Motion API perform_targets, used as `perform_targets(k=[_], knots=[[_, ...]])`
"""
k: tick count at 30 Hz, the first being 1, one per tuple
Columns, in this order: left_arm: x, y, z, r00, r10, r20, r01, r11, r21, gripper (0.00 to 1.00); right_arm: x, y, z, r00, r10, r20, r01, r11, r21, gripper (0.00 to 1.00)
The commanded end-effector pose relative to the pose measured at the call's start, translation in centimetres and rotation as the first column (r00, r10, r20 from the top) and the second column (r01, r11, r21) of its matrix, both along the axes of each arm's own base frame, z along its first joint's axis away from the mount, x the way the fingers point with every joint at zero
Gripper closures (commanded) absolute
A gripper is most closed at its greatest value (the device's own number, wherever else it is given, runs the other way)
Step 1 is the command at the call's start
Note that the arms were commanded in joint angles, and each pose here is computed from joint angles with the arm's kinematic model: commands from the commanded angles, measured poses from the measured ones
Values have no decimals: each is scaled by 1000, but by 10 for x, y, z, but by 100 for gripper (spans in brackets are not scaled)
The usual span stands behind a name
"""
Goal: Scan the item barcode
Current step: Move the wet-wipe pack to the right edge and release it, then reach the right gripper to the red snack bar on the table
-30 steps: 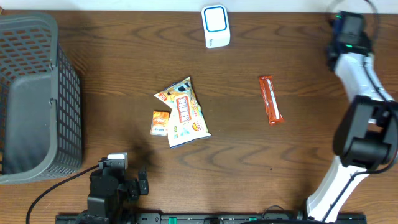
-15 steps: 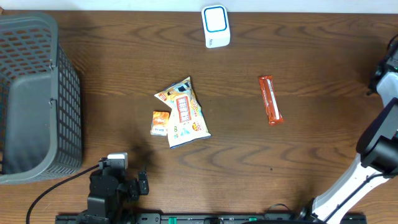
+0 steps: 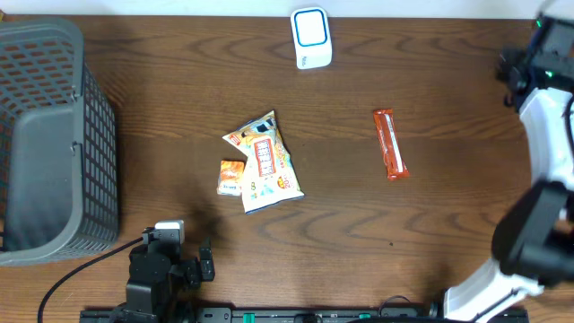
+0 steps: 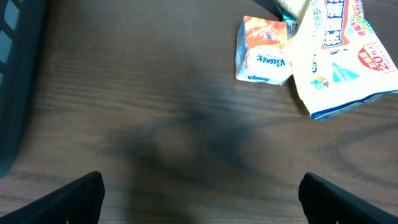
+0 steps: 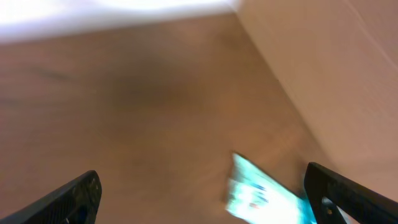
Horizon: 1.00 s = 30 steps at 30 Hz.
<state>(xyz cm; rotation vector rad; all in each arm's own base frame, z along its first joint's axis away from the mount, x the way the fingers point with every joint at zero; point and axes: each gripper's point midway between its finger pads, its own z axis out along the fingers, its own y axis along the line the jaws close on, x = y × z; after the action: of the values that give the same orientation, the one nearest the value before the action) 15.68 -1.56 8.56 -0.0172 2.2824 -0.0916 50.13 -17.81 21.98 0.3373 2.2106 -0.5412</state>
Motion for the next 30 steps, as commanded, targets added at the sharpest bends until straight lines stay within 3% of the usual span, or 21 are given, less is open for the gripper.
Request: perform_targets(k=[1, 6, 11, 14, 19, 20, 24, 26, 30], knots=[[-1, 1, -1, 1000, 4, -3, -4, 1000, 5, 0, 0, 98, 61, 941, 293, 166, -321, 931, 174, 1], [-1, 1, -1, 1000, 4, -3, -4, 1000, 5, 0, -14, 185, 77, 855, 483, 187, -516, 827, 222, 1], [-1, 1, -1, 1000, 4, -3, -4, 1000, 5, 0, -21, 241, 42, 800, 592, 91, -593, 762, 259, 1], [-1, 1, -1, 1000, 4, -3, -4, 1000, 5, 0, -42, 263, 15, 789, 614, 5, -573, 733, 367, 1], [-1, 1, -1, 1000, 4, -3, -4, 1000, 5, 0, -78, 266, -16, 839, 526, -140, -392, 762, 515, 2], [-1, 1, -1, 1000, 4, -3, -4, 1000, 5, 0, -82, 264, -22, 846, 508, -164, -363, 772, 522, 9], [-1, 1, -1, 1000, 4, -3, -4, 1000, 5, 0, -85, 228, -45, 925, 296, -236, -171, 883, 438, 78], [-1, 1, -1, 1000, 4, -3, -4, 1000, 5, 0, -84, 210, -59, 955, 178, -239, -76, 921, 382, 99], [-1, 1, -1, 1000, 4, -3, -4, 1000, 5, 0, -79, 200, -100, 961, 146, -233, -54, 931, 362, 99]])
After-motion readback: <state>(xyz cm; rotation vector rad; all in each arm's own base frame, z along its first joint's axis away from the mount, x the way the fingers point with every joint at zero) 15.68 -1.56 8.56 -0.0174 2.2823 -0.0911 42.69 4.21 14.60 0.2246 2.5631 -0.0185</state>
